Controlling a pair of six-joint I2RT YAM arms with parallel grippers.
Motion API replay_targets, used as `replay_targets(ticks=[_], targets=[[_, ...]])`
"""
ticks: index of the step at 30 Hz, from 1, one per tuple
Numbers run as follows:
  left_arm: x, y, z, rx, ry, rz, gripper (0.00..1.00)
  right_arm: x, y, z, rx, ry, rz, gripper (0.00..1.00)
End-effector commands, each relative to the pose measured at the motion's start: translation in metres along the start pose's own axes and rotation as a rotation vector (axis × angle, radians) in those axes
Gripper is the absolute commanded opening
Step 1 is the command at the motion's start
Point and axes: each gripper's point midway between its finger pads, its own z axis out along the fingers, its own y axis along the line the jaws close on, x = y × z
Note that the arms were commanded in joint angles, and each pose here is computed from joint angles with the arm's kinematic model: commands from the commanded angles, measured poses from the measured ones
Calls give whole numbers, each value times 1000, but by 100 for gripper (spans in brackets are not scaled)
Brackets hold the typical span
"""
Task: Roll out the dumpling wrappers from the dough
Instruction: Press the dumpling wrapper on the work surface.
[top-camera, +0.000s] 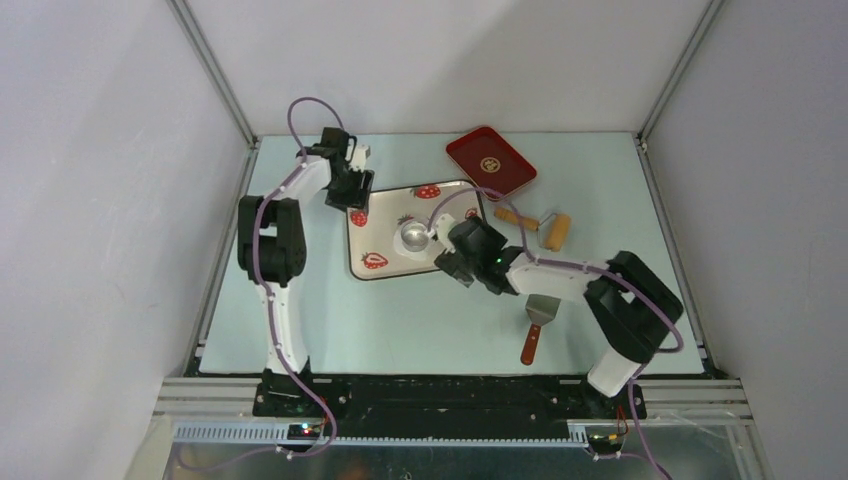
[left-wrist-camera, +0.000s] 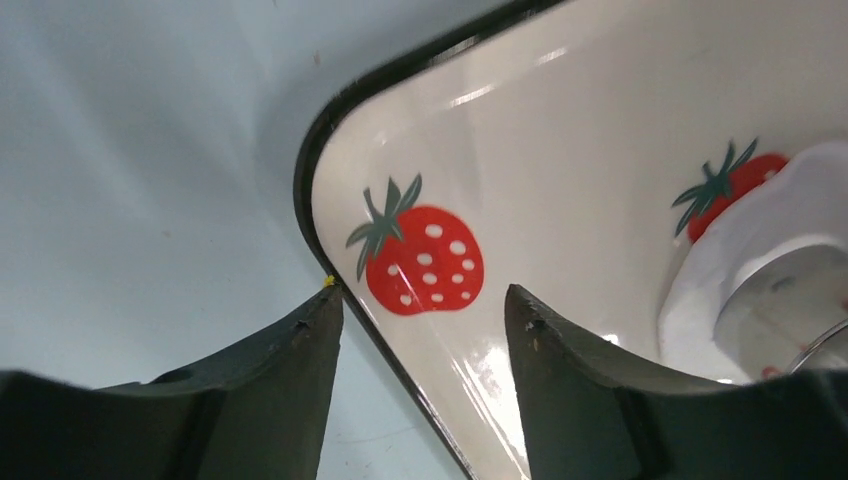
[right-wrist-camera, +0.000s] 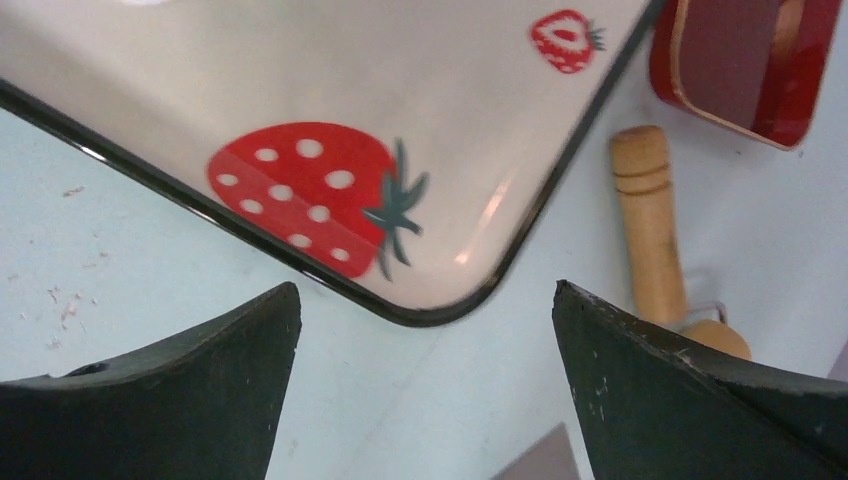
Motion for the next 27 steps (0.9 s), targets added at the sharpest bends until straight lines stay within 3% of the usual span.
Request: replay_targets(ticks=[1,4,9,14,19,23,27], targets=[[-33,1,-14,-13,-70,-8,68,-57,-56,-47,-42,-154,156,99],[-41,-8,-28,34,-103,5,75,-64,-82,-68,-98,-179,213,99],[-31,-20,-57,78,-132,60,97,-93,-128,-101,-80,-288,300,95],[-24,-18,-62,75,-129,152,100,-102,-172,-91,48,-310,375,85],[-18,-9,-62,39,-107,210,100,-71,-240,-31,237,-164,505,76],[-22,-7,-61,27,-110,215,100,-42,-280,29,263,-10,609,66],[-25,-5,-61,2,-110,231,100,-34,-297,84,273,65,556,62]])
